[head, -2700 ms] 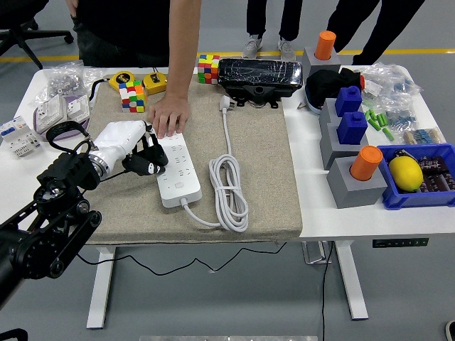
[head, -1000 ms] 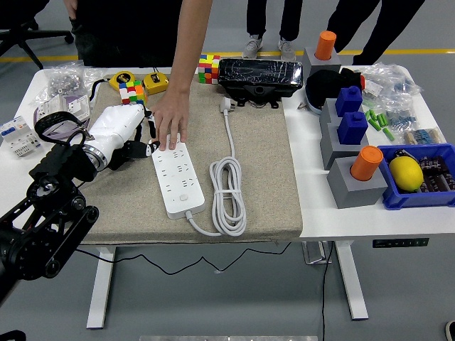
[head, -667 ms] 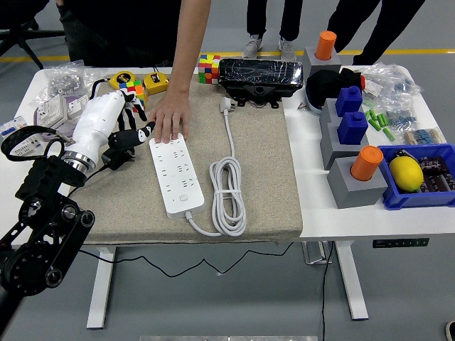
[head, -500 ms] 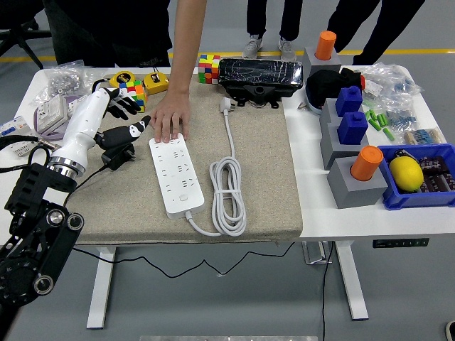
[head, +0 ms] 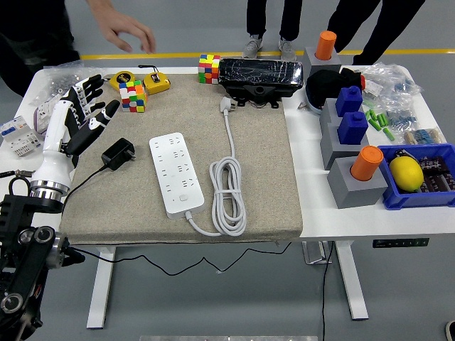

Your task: Pick up the plug,place it near the board,insert it into the board,press the button

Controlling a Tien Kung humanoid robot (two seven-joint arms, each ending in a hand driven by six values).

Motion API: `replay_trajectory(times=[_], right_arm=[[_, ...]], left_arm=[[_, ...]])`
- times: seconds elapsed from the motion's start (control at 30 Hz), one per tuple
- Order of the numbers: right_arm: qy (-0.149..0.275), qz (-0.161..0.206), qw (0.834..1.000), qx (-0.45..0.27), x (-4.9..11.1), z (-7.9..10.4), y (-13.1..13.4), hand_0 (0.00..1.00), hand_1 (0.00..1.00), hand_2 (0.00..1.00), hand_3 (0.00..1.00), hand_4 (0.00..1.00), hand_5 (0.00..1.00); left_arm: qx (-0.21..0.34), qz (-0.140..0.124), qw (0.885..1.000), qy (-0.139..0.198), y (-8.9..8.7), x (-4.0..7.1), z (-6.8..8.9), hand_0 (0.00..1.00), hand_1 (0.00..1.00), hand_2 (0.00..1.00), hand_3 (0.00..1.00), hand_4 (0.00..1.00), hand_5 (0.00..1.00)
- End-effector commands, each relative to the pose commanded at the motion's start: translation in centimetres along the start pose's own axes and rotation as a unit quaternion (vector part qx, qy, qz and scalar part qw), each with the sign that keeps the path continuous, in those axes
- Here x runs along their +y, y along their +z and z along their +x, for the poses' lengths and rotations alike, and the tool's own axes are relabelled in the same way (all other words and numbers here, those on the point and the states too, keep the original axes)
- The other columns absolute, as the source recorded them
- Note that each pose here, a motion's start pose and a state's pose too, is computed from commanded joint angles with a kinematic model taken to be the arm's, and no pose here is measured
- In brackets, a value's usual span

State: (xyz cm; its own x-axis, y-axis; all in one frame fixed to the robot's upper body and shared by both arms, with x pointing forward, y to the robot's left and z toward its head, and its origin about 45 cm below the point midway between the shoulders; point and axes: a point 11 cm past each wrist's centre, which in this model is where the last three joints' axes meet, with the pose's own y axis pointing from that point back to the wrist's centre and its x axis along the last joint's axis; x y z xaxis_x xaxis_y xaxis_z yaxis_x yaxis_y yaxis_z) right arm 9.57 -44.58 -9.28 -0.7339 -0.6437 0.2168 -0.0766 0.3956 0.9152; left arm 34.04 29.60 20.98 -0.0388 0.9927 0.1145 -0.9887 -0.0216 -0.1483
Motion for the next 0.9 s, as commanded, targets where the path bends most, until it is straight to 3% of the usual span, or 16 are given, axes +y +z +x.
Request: replay_trajectory(times=[0.07,0.1,0.2,0.5,0.9], right_arm=[[0.005,-0.005,1.000,-0.001,0.0,0.1,0.2,0.785,0.694,0.713,0.760,0.998,0.998],[0.007,-0.007,1.000,-0.001,0.0,0.1,0.3,0.787,0.693,0.713,0.761,0.998,0.998],[0.007,-0.006,1.000,0.002,0.0,-0.1,0.3,0.787,0.693,0.713,0.761,0.998,0.998],[0.003,-0.001,1.000,0.013,0.1,-0.7,-0.1,0.785,0.693,0.713,0.761,0.998,0.998],[0.006,-0.015,1.000,0.009,-0.1,0.2,1.2,0.787,0.694,0.714,0.760,0.998,0.998]], left_arm=[[0.030,0.014,0.999,-0.005,-0.8,0.6,0.1,0.779,0.899,0.913,0.854,0.998,0.799],[0.044,0.020,0.999,-0.006,-1.2,0.8,0.2,0.797,0.902,0.916,0.875,0.998,0.910],[0.071,0.029,0.997,-0.005,-1.7,1.1,0.3,0.797,0.902,0.916,0.875,0.998,0.910],[0.028,0.062,0.998,-0.006,-2.9,1.4,0.8,0.841,0.923,0.931,0.892,0.998,0.941],[-0.003,0.037,0.999,-0.008,-1.6,0.4,0.5,0.828,0.915,0.916,0.886,0.998,0.926]])
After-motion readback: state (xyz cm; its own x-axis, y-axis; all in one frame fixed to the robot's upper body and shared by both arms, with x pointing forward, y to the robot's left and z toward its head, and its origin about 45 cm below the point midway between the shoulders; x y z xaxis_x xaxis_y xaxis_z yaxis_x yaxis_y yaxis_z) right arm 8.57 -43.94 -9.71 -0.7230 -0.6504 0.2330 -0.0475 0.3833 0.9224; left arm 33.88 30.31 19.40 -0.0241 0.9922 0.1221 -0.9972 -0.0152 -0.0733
